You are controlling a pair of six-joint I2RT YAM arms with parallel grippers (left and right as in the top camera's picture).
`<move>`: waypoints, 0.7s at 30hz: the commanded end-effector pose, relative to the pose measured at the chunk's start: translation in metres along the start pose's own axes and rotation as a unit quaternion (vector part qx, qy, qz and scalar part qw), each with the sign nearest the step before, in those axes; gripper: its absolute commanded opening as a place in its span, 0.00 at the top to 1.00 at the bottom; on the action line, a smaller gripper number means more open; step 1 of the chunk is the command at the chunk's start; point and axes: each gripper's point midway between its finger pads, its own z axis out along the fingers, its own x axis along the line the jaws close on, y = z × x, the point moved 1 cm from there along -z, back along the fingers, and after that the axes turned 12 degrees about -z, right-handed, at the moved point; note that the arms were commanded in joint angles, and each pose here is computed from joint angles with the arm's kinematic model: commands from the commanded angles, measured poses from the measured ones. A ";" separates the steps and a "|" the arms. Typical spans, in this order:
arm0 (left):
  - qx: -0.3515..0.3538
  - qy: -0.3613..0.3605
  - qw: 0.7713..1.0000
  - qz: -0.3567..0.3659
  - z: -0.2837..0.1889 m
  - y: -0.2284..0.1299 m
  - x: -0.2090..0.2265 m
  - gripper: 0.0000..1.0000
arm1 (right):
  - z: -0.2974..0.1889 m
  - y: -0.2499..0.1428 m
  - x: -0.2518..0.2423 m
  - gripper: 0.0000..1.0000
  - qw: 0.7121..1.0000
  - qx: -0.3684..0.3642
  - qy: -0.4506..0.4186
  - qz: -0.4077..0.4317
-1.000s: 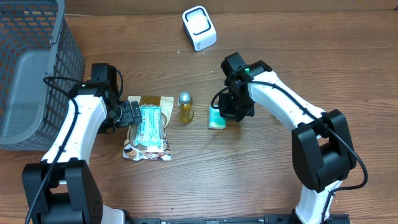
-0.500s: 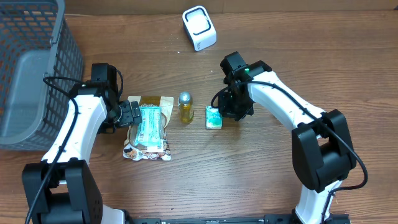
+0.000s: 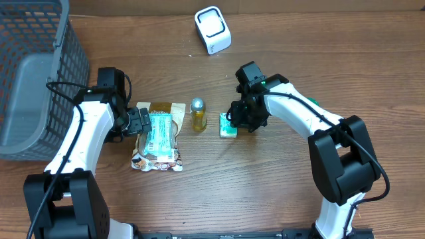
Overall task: Scan the item barcode
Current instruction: 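Lower the right gripper and close it on the Kleenex pack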
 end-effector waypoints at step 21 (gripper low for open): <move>-0.003 -0.006 1.000 0.007 -0.002 0.003 -0.004 0.00 | -0.004 0.006 0.010 0.71 0.999 -0.025 0.029 -0.007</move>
